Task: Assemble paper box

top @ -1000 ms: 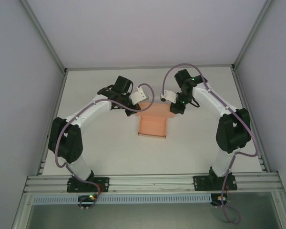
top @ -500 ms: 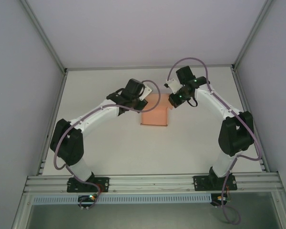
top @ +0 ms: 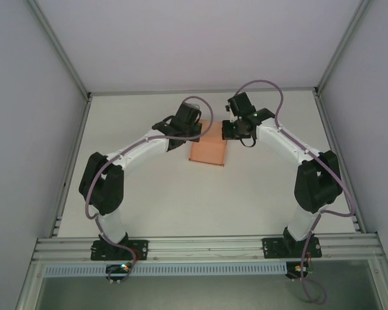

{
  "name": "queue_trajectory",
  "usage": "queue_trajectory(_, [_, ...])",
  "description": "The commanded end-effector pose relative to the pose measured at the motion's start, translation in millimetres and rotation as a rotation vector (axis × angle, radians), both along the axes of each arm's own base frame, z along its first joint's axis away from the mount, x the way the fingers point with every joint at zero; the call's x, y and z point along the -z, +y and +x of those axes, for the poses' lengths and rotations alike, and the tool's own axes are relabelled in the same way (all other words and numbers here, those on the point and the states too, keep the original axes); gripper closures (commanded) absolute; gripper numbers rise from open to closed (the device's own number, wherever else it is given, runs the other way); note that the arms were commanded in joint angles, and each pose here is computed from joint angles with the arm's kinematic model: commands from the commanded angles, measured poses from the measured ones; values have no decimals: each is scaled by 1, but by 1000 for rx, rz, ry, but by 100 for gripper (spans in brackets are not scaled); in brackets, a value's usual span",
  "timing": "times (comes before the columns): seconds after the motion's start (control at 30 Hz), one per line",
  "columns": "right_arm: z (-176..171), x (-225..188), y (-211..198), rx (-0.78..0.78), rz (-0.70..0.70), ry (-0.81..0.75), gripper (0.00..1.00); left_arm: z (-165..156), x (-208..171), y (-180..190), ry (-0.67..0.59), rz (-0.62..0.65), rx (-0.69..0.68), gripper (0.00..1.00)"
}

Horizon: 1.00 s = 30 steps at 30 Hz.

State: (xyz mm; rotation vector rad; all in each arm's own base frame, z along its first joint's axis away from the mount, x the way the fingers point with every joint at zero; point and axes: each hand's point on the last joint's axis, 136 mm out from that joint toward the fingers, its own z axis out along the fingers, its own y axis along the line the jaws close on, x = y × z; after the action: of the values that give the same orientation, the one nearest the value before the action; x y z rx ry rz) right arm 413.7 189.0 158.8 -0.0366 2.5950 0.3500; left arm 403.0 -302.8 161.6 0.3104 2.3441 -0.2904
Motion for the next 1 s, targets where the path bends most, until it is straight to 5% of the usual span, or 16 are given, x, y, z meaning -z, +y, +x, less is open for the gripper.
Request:
queue_trajectory(0.0, [12,-18,42,24,168,-85,100,-13,9,-29,72,-118,43,100])
queue_trajectory(0.57, [-27,21,45,49,60,-266,100,-75,61,-26,134,-90,124,98])
queue_trajectory(0.67, [-38,25,40,18,12,-317,100,-91,64,-23,138,-86,149,91])
queue_trajectory(0.97, [-70,51,27,-90,-131,-446,100,-119,31,14,91,-110,118,46])
